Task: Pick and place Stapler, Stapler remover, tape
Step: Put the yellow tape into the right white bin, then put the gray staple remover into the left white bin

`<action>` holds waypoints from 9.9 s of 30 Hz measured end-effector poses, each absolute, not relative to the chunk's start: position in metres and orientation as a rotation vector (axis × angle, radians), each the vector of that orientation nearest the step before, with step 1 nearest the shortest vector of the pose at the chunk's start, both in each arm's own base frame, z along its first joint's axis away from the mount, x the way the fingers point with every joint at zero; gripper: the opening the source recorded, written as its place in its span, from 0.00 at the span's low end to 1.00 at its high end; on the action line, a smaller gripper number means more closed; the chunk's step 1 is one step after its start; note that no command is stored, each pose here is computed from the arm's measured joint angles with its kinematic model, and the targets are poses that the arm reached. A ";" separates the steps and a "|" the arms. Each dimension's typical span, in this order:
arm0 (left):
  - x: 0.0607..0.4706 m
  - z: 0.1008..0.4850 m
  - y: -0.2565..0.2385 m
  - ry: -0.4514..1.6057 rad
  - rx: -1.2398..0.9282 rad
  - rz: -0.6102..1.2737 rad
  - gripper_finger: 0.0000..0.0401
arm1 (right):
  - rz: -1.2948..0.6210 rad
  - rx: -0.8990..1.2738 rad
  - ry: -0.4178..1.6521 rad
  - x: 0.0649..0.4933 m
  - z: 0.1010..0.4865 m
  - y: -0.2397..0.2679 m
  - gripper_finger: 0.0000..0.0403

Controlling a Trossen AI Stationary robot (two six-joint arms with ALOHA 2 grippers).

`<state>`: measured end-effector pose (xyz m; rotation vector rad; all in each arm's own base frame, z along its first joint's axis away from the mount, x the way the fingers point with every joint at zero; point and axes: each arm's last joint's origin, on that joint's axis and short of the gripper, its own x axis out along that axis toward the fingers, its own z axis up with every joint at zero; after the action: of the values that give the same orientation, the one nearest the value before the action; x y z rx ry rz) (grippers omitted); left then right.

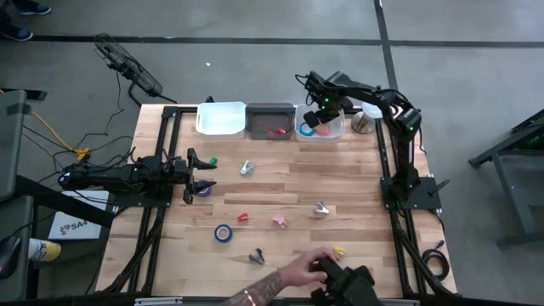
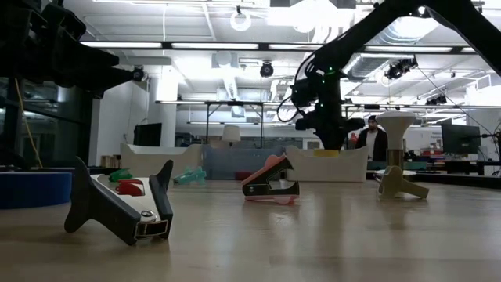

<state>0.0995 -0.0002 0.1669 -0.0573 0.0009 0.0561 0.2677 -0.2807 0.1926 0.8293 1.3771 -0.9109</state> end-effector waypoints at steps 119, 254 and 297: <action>0.100 0.167 0.000 0.001 -0.057 0.056 0.65 | -0.017 0.208 0.955 0.195 0.173 0.025 0.62; 0.130 0.224 0.006 -0.237 -0.071 0.304 0.65 | -0.075 -0.030 0.625 0.336 0.286 -0.100 0.19; 0.233 0.275 0.056 -0.026 -0.183 0.085 0.65 | 0.120 -0.048 0.380 0.337 0.304 -0.121 0.19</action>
<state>0.2335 0.0559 0.2750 -0.1832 -0.0261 0.0846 0.3372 -0.1210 0.3037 -0.0480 0.3797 0.1201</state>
